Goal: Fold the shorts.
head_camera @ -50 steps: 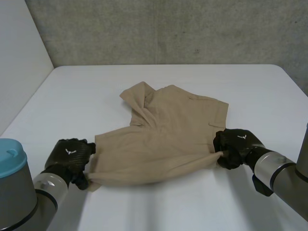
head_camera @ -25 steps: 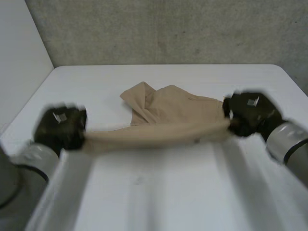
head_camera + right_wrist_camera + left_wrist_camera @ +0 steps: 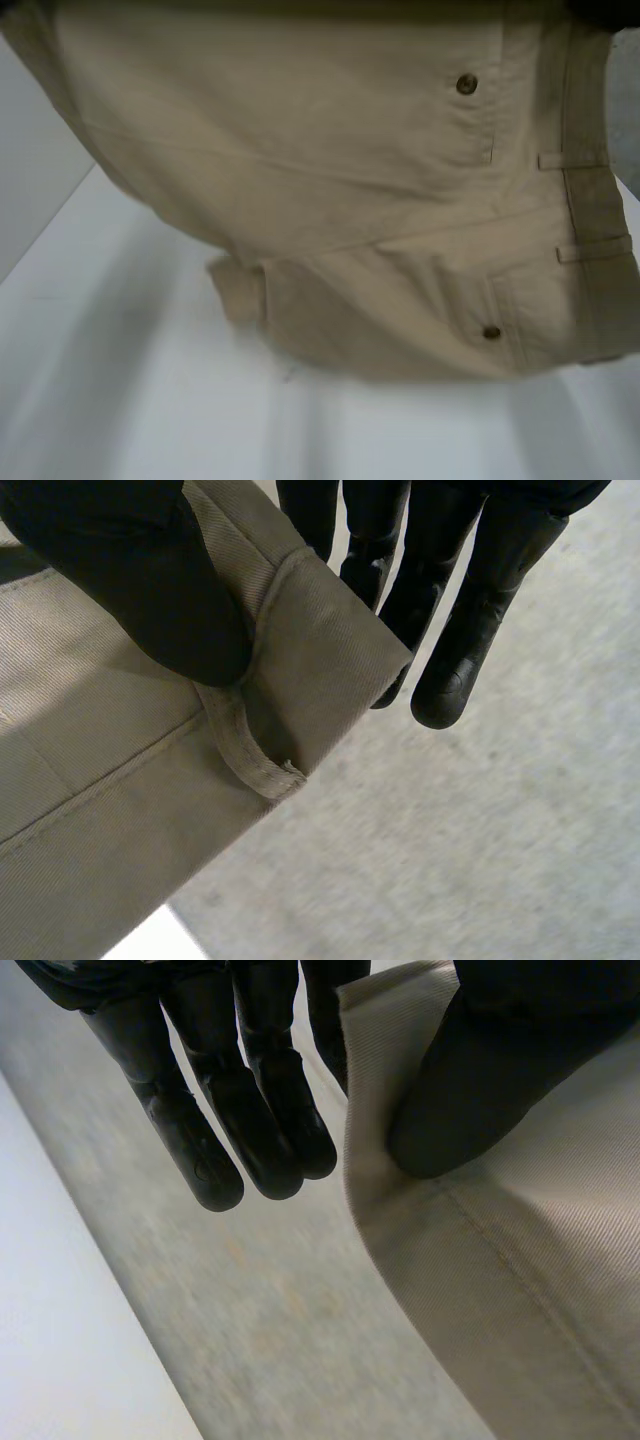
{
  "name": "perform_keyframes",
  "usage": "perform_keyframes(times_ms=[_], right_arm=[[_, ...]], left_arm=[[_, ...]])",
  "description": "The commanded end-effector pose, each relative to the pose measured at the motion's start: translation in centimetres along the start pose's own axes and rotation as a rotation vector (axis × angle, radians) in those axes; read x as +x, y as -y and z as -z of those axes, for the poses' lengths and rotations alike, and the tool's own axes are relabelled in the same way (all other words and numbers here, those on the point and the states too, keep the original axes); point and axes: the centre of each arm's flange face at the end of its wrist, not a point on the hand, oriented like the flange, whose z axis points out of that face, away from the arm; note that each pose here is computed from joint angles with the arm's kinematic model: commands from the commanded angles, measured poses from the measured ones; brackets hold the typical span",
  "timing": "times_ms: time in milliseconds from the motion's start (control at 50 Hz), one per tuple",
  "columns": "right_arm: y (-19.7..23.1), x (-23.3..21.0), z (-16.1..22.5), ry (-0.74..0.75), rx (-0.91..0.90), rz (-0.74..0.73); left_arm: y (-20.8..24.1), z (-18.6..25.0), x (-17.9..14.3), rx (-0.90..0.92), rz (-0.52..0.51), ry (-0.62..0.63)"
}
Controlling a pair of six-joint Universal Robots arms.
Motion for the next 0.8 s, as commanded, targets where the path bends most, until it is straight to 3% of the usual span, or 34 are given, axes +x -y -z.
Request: perform_keyframes(times_ms=[20,140,220,340,360,480,520,640,800], right_arm=[[-6.7,-3.9,-3.5,0.103,-0.172,-0.041],[-11.9,-6.5,-6.4,0.097,-0.225,-0.012],[-12.3,-6.7,-8.9,-0.019,-0.12,0.016],[-8.6,-5.3,-12.0,-0.203,0.204,0.075],[-7.8,-5.3,-12.1,-0.22,0.247,0.079],[-1.3,-4.2,-11.5,-0.323,0.517,0.078],[-0.5,-4.0,-11.3,-0.331,0.534,0.075],[-1.9,-5.4,-11.0,-0.275,0.463,0.071],[-12.0,-10.9,-10.9,-0.032,0.158,0.086]], left_arm=[[-8.4,-5.0,3.3,-0.206,-0.029,-0.069],[-15.1,-9.3,5.9,-0.276,-0.103,-0.084],[-15.3,-12.7,6.1,-0.139,-0.147,-0.007],[-9.2,-16.2,5.0,0.205,-0.144,0.187],[-6.6,-16.5,4.5,0.303,-0.133,0.241],[0.7,-14.5,3.5,0.498,-0.071,0.288],[0.9,-14.2,3.4,0.498,-0.071,0.289],[-4.4,-12.9,5.0,0.348,-0.103,0.216],[-15.0,-9.7,6.8,0.053,-0.096,0.11]])
